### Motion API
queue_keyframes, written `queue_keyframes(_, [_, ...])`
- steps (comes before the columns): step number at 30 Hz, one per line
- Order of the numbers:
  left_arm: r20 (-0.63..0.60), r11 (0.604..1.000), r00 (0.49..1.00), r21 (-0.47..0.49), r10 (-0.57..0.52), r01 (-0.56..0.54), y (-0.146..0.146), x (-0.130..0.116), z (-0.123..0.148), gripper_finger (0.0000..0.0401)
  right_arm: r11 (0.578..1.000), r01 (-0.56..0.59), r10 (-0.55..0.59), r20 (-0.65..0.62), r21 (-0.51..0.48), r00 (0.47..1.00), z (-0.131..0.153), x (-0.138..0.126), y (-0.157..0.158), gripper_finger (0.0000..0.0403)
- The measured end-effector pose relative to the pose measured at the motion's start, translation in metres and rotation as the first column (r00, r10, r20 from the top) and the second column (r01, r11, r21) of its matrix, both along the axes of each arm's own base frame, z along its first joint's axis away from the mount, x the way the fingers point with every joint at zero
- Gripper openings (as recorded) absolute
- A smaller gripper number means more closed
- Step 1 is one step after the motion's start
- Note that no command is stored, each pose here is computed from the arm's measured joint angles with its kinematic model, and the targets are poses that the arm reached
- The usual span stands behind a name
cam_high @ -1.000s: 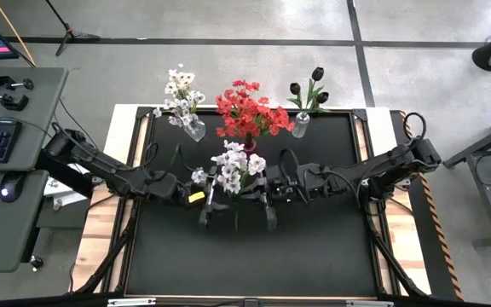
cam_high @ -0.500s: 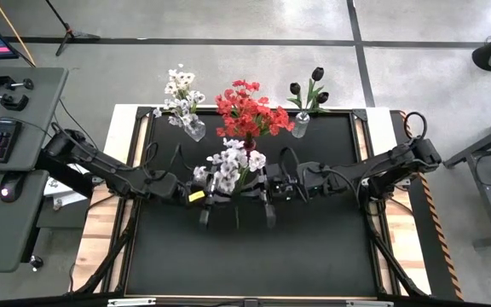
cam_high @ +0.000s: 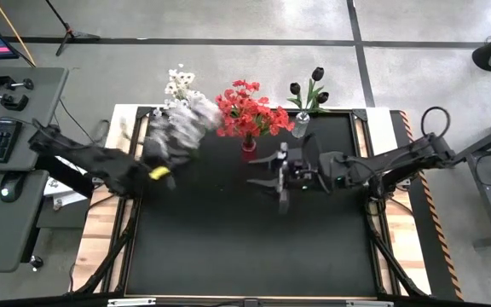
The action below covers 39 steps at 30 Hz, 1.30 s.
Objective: Sort flowers into vase by color
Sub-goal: Put the white flowers into the left transparent flower vase
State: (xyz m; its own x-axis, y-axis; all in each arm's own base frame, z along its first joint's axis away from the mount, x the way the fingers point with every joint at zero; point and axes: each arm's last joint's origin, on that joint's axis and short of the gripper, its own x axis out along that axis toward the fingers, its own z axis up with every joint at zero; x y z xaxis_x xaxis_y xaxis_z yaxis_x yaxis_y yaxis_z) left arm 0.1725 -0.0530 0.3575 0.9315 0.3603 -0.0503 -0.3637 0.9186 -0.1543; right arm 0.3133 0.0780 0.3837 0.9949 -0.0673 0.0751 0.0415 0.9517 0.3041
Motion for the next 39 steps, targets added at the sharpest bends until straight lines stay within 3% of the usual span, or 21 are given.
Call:
queue_keyframes(6, [0.104, 0.977, 0.973, 0.032, 0.208, -0.212, 0.020, -0.051, -0.006, 0.0001, 0.999, 0.039, -0.040, -0.059, -0.018, 0.997, 0.001, -0.009, -0.004, 0.0271])
queue_keyframes(13, [0.219, 0.930, 0.904, -0.055, 0.366, -0.363, 0.030, -0.061, -0.076, 0.0000, 0.999, 0.041, -0.037, -0.141, 0.027, 0.989, -0.009, -0.007, -0.003, 0.0272])
queue_keyframes(17, [0.253, 0.839, 0.802, -0.101, 0.541, -0.534, 0.042, -0.067, -0.106, 0.0000, 0.998, 0.042, -0.036, -0.145, 0.038, 0.989, -0.010, -0.007, -0.003, 0.0272])
queue_keyframes(19, [0.228, 0.775, 0.745, -0.072, 0.626, -0.628, 0.051, -0.070, -0.113, 0.0000, 0.998, 0.046, -0.040, -0.146, 0.039, 0.988, -0.010, -0.007, -0.004, 0.0272])
queue_keyframes(21, [0.221, 0.734, 0.713, -0.021, 0.666, -0.679, 0.058, -0.069, -0.117, 0.0000, 0.998, 0.056, -0.050, -0.145, 0.039, 0.988, -0.010, -0.007, -0.005, 0.0272])
queue_keyframes(23, [0.255, 0.726, 0.706, 0.020, 0.661, -0.687, 0.067, -0.068, -0.120, 0.0000, 0.997, 0.070, -0.063, -0.145, 0.040, 0.987, -0.010, -0.006, -0.008, 0.0272])
queue_keyframes(26, [0.329, 0.731, 0.692, 0.007, 0.643, -0.683, 0.081, -0.066, -0.124, 0.0000, 0.993, 0.087, -0.075, -0.143, 0.075, 0.987, -0.010, -0.005, -0.013, 0.0272])
queue_keyframes(31, [0.403, 0.674, 0.596, -0.077, 0.695, -0.734, 0.105, -0.070, -0.128, 0.0000, 0.990, 0.098, -0.084, -0.141, 0.099, 0.986, -0.010, -0.005, -0.015, 0.0272])
queue_keyframes(39, [0.445, 0.675, 0.550, -0.195, 0.707, -0.711, 0.133, -0.070, -0.136, 0.0000, 0.990, 0.098, -0.083, -0.141, 0.099, 0.987, -0.010, -0.005, -0.015, 0.0272])
